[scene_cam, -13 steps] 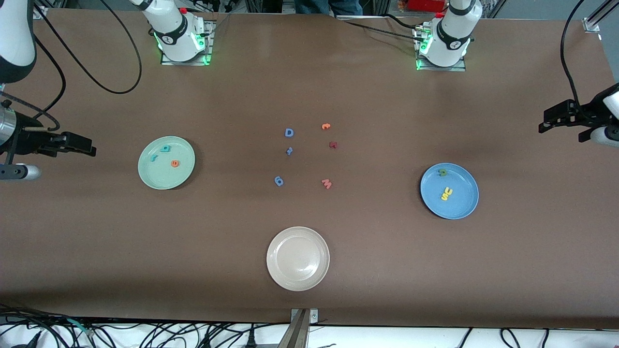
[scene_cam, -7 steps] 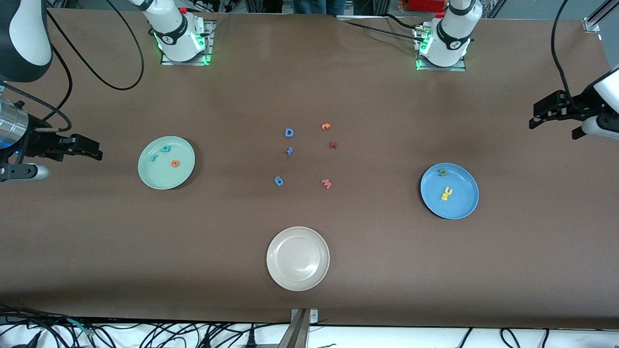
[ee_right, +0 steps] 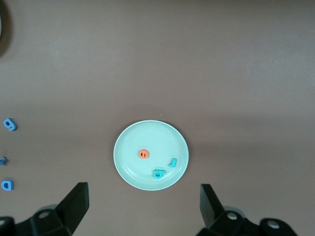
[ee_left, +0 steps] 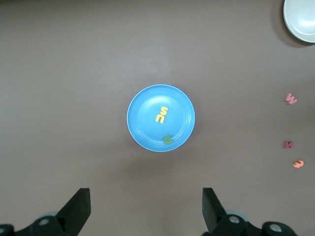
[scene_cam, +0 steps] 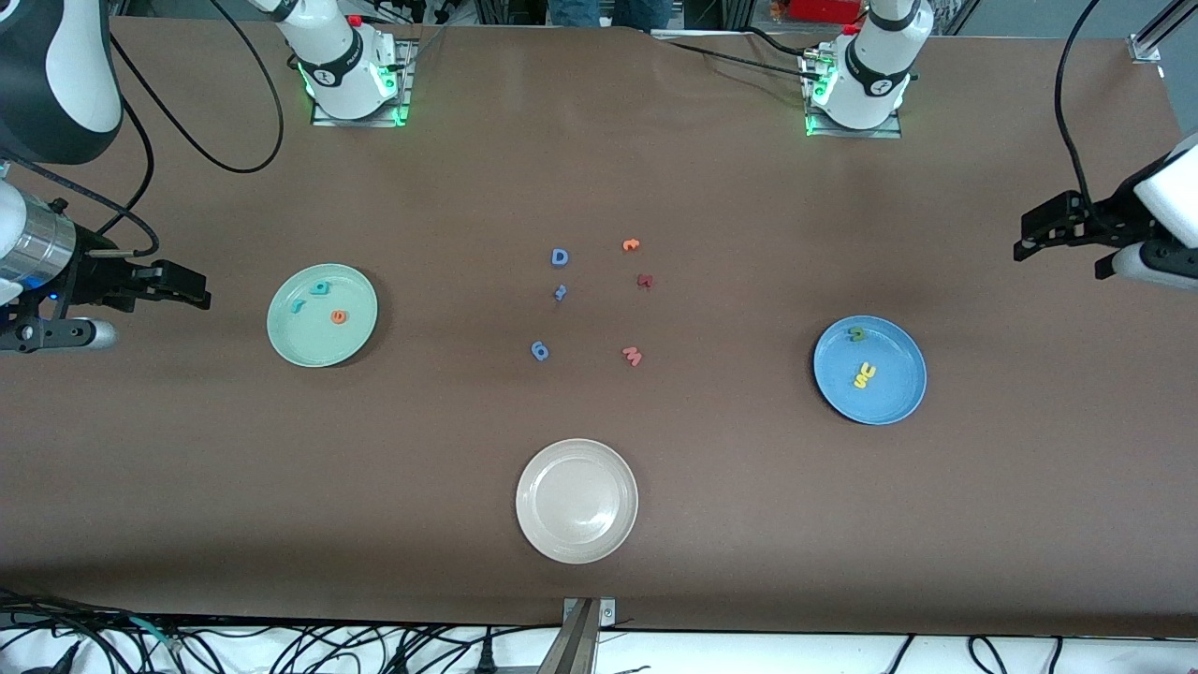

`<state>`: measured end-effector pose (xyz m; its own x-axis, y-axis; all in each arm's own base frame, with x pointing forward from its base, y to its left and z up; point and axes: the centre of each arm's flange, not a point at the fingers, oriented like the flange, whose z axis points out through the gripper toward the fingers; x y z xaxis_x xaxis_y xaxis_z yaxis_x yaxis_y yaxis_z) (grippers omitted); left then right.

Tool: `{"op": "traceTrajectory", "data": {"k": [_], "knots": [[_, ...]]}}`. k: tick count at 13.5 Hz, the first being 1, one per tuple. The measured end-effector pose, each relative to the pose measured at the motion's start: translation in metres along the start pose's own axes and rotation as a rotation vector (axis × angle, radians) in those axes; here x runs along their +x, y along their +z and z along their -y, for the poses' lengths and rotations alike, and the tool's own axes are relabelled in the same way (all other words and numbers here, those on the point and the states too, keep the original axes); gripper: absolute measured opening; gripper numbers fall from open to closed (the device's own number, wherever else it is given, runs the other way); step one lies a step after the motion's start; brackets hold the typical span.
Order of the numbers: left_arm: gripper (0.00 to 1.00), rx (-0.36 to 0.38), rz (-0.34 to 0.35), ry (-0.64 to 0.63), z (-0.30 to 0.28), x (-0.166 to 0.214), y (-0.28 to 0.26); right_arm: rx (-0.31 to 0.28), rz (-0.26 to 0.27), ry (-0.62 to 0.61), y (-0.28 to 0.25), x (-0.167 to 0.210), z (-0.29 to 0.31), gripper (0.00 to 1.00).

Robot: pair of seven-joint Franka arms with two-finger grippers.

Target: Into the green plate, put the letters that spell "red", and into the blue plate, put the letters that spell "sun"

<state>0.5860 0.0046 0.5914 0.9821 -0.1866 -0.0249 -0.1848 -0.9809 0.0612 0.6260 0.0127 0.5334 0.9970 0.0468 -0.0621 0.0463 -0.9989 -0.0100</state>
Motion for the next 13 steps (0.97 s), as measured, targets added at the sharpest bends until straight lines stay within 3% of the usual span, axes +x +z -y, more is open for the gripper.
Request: {"op": "traceTrajectory", "data": {"k": [4,13], "knots": [[1.00,0.044,0.005,-0.004,0.008,0.005,0.004,-0.001,-0.001,0.008,0.000,0.000,-0.005,1.00],[1.00,0.046,-0.003,-0.001,0.006,0.003,-0.003,-0.002,-0.001,0.012,0.000,0.000,-0.007,1.00]]}}
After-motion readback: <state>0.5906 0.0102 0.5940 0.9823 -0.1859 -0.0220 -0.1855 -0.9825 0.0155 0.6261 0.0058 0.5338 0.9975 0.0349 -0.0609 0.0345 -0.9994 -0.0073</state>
